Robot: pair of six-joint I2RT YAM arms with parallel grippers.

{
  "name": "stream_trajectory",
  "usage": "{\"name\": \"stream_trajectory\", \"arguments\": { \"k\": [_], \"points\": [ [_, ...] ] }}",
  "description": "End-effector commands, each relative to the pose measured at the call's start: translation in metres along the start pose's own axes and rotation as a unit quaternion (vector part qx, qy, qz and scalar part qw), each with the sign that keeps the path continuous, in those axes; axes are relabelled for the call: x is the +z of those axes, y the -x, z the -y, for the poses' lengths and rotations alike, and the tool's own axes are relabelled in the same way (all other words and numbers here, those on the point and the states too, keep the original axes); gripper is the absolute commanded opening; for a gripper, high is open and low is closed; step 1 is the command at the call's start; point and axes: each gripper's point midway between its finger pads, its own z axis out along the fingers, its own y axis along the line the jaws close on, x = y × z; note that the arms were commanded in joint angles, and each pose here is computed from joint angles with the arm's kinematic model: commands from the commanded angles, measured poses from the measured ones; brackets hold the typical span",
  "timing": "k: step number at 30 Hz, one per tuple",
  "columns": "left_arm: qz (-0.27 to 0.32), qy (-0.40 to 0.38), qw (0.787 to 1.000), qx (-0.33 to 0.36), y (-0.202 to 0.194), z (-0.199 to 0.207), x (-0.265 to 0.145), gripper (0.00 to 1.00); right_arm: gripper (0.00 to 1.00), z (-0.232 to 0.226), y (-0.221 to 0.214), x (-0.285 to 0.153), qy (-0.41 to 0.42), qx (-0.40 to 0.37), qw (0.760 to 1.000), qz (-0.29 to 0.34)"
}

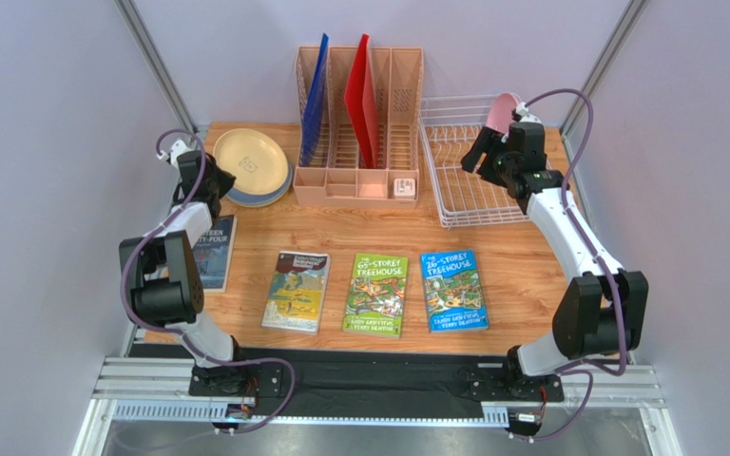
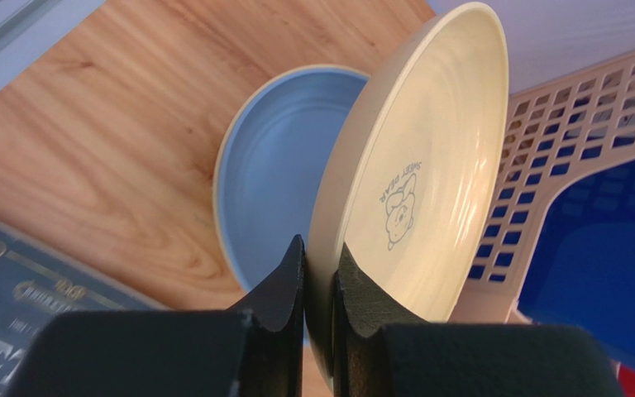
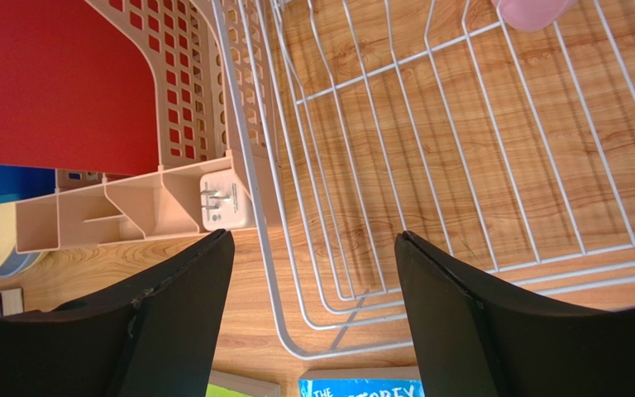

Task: Unload the plates from the dish rack

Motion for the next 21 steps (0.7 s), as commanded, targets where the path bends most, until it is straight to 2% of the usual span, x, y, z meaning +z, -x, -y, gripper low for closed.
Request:
{"name": "stream_trajectory", "arguments": {
  "k": [1, 7, 9, 10, 14, 15, 21],
  "points": [
    [0.043, -0.076, 0.995, -0.043, 0.039, 0.04, 0.019, 0.03, 0.77, -0.013, 0.03, 0.012, 0.019, -0.007, 0.999, 0.032],
    [0.018, -0.066, 0.996, -0.05, 0.017, 0.025, 0.036, 0.03, 0.77, -0.004, 0.049, 0.025, -0.007, -0.023, 0.998, 0.05],
    [0.023, -0.057, 0.997, -0.049, 0.016, 0.02, 0.035, 0.06, 0.77, 0.01, 0.061, 0.026, -0.052, -0.031, 0.996, 0.069],
    [0.021, -0.055, 0.997, -0.047, 0.013, 0.019, 0.035, 0.09, 0.77, 0.013, 0.062, 0.03, -0.06, -0.038, 0.995, 0.07],
    [0.003, -0.067, 0.997, -0.033, 0.002, 0.019, 0.04, 0.33, 0.77, 0.023, 0.082, 0.041, -0.091, -0.056, 0.991, 0.086],
    [0.001, -0.067, 0.997, -0.033, 0.0, 0.017, 0.039, 0.48, 0.77, 0.023, 0.087, 0.043, -0.092, -0.055, 0.99, 0.089],
    [-0.009, -0.064, 0.998, -0.026, -0.006, 0.014, 0.036, 0.57, 0.77, 0.03, 0.1, 0.066, -0.11, -0.068, 0.987, 0.091]
  ]
}}
